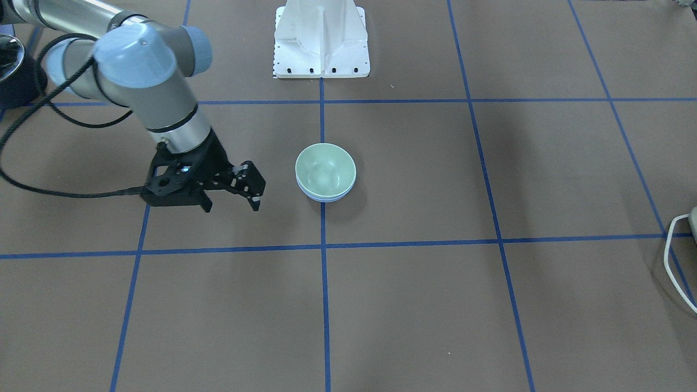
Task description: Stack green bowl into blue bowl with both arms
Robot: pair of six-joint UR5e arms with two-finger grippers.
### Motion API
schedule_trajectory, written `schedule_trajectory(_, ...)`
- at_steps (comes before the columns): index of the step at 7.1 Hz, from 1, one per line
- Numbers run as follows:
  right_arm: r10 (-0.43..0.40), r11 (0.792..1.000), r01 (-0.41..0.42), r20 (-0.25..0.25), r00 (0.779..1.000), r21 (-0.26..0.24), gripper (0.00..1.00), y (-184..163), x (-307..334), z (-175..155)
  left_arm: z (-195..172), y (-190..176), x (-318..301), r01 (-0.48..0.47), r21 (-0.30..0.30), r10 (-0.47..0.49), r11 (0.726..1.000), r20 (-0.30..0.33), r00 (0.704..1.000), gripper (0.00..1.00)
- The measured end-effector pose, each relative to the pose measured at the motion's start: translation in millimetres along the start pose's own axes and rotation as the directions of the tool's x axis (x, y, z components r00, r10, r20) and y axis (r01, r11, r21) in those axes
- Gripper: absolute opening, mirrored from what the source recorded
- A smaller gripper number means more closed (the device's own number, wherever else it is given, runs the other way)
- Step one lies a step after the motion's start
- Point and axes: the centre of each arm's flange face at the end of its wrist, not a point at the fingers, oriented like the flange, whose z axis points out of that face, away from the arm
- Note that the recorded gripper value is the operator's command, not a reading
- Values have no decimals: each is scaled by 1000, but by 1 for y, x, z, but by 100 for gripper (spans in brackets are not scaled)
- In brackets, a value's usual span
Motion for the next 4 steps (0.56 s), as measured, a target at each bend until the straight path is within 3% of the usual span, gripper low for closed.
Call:
schedule_trajectory(2,-99,995,98,-12,995,-31,100,-49,95,-36,0,0,0,1,0,-1,1000,0,1000,97)
schedule_trajectory(4,-154,987,152,-31,988,-44,100,-73,188,-63,-1,-1,1,-1,1,1,1000,-2,1000,97)
